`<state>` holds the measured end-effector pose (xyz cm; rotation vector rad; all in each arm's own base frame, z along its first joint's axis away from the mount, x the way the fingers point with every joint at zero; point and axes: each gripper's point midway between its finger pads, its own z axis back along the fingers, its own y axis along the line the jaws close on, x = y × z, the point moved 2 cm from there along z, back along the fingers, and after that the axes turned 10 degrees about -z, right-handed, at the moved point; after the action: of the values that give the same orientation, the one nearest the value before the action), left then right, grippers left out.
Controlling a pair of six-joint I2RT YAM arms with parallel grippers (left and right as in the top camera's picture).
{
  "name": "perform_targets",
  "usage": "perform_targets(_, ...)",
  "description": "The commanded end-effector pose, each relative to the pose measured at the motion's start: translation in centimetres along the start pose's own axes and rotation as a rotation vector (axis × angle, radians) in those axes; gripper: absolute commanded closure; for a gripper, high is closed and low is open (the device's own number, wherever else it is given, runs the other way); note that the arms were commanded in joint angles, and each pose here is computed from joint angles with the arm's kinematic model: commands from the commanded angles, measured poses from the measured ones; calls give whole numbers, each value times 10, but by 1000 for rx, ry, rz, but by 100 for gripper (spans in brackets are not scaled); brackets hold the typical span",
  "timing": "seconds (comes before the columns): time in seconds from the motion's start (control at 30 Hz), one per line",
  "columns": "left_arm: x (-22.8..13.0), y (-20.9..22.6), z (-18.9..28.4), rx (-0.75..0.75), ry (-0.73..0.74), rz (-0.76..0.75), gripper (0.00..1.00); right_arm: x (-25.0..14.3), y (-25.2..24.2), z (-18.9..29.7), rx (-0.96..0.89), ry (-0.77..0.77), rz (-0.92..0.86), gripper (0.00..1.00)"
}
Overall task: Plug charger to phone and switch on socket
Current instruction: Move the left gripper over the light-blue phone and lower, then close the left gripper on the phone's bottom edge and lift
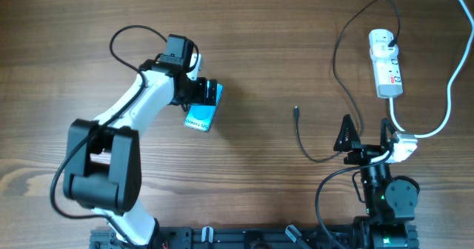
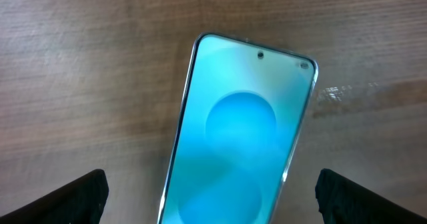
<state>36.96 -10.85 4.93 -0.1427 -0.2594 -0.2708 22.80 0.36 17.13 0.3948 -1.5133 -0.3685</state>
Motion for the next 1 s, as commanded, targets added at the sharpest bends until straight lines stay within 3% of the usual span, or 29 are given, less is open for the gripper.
perform_targets(0.0,10,1,-9,24,-25,-50,0,1,0,0,-3,-8,-3,0)
perform_targets(0.27,-6,-20,-19,11,49,-91,0,1,0,0,-3,-8,-3,0)
perform_targets(0.53,-23,-18,-28,105,91,-70,0,1,0,0,-3,-8,-3,0)
perform_targets(0.67,-35,-16,-35,107,111,-46,17,1,0,0,-3,-8,-3,0)
perform_targets(0.77,-40,-16,-36,111,121,2,19,1,0,0,-3,-8,-3,0)
perform_targets(0.83,-40,-16,-36,116,116,85,28,1,0,0,-3,-8,-3,0)
perform_targets(0.97,-36,-16,-36,122,91,244,28,1,0,0,-3,-8,-3,0)
